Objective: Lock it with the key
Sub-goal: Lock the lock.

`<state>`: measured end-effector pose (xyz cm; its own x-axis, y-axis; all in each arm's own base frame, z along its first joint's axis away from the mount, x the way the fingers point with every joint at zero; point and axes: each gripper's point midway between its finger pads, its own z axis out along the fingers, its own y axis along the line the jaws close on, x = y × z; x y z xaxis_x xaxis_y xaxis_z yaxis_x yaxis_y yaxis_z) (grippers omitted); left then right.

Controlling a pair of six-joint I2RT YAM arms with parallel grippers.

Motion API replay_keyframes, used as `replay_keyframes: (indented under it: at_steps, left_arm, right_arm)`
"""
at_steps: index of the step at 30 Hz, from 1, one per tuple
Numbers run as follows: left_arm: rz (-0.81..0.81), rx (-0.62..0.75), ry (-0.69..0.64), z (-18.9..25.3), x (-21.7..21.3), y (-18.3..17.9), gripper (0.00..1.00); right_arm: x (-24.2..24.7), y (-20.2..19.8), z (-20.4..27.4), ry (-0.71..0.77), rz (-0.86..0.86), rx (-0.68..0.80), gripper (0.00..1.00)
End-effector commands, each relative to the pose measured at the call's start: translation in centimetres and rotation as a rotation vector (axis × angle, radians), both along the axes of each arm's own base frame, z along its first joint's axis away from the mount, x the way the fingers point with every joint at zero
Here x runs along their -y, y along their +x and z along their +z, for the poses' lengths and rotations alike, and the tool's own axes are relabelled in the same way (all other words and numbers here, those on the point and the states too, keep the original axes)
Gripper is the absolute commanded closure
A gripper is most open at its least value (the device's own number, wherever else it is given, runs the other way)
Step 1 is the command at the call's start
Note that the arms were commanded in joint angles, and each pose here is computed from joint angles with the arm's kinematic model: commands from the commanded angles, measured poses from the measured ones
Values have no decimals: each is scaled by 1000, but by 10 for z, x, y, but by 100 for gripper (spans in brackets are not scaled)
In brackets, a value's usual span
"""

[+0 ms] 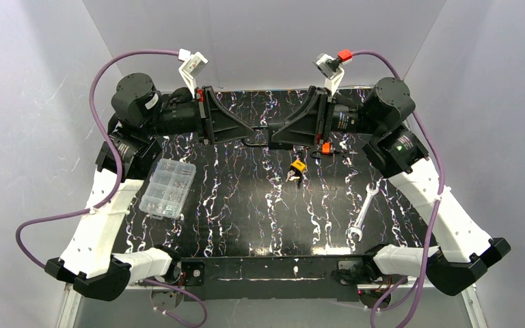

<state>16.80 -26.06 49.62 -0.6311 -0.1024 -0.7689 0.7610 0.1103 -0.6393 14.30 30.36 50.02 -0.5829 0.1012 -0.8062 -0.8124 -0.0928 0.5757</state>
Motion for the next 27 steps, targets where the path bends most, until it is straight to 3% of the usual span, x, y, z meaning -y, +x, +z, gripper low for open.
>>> replay_keyframes:
  at_steps: [1, 5, 7, 10, 27]
  left_arm:
    - [61, 78, -21, 18, -5, 5, 100]
    - [55, 54, -2, 14, -3, 8, 98]
    - [54, 42, 4, 11, -3, 8, 81]
    - [63, 30, 16, 7, -4, 8, 72]
    - [41, -2, 34, -3, -2, 8, 69]
  right_arm:
    - [4, -12, 13, 7, 31, 37, 99]
    - [6, -5, 12, 8, -36, 35, 99]
    - [11, 0, 17, 32, -110, 54, 99]
    - [20, 5, 26, 71, -204, 81, 99]
    - [27, 9, 35, 132, -266, 92, 99]
